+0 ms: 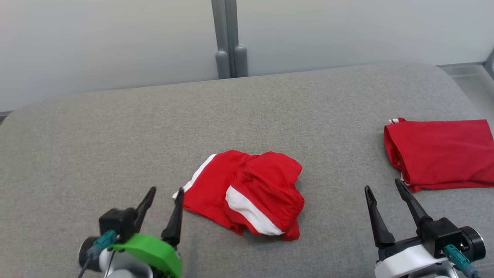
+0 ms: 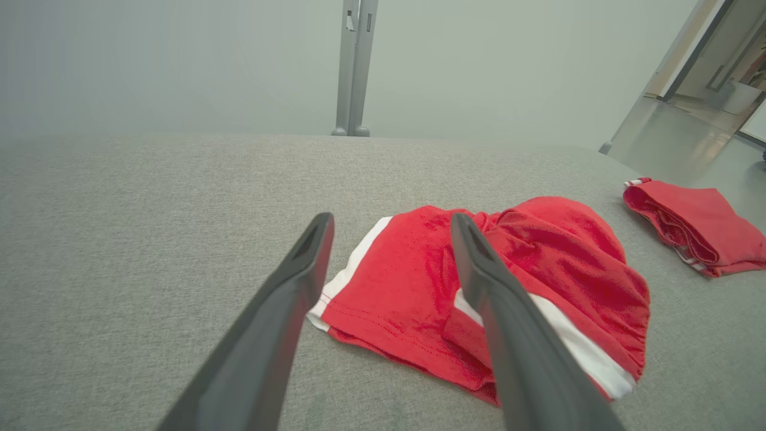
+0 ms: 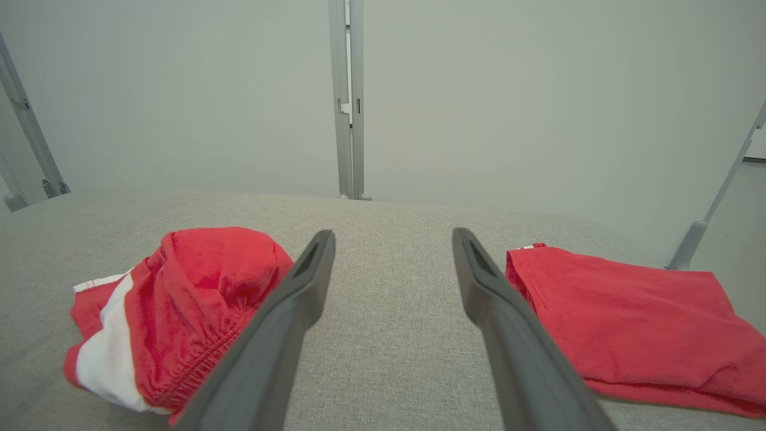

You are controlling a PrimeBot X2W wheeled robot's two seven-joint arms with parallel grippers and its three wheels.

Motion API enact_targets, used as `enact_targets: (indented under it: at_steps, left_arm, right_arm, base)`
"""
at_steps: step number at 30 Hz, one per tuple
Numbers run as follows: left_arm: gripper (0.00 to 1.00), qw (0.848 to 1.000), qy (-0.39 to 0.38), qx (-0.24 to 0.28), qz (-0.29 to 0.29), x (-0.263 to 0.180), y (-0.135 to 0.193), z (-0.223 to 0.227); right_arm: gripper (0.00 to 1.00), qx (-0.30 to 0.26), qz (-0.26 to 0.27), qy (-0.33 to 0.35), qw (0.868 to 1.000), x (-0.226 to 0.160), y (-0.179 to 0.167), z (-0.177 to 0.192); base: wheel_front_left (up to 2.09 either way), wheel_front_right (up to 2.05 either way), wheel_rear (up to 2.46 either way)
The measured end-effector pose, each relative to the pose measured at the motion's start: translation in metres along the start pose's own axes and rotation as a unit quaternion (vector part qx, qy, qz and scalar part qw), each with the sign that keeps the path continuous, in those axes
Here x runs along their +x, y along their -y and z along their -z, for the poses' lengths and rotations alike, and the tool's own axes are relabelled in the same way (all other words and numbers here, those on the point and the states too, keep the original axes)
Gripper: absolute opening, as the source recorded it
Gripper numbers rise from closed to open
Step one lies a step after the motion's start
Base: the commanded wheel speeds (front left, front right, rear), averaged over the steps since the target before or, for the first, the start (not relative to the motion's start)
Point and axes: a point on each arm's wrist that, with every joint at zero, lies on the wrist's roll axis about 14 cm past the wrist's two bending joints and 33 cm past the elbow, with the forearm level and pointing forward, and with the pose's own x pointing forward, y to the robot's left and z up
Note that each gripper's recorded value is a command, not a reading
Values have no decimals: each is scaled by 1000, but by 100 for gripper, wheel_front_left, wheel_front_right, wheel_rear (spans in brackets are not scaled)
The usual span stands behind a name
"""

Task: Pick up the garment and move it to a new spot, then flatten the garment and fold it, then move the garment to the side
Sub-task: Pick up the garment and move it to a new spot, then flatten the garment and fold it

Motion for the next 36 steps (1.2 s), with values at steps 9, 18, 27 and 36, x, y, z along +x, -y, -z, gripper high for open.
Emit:
enact_targets:
  at_steps: [9,18,27,36]
  left_arm:
    - [100,992,33,22,-122,-74,-59,-4]
    - [100,988,45,-3,-145,-113,-73,11]
    - [100,986,15,-5,-165,-138,-93,40]
    - [100,986,16,-4,-168,-134,-92,42]
  right_arm:
    - [100,-10,-7,-15,1000,-9,-4,8]
    - [100,-20,19,-31,999,-21,12,17]
    - [100,-14,45,-48,998,-33,22,27]
    - [100,-11,49,-54,997,-36,23,31]
  base:
    - [0,0,0]
    - [0,0,0]
    - [0,0,0]
    - [0,0,0]
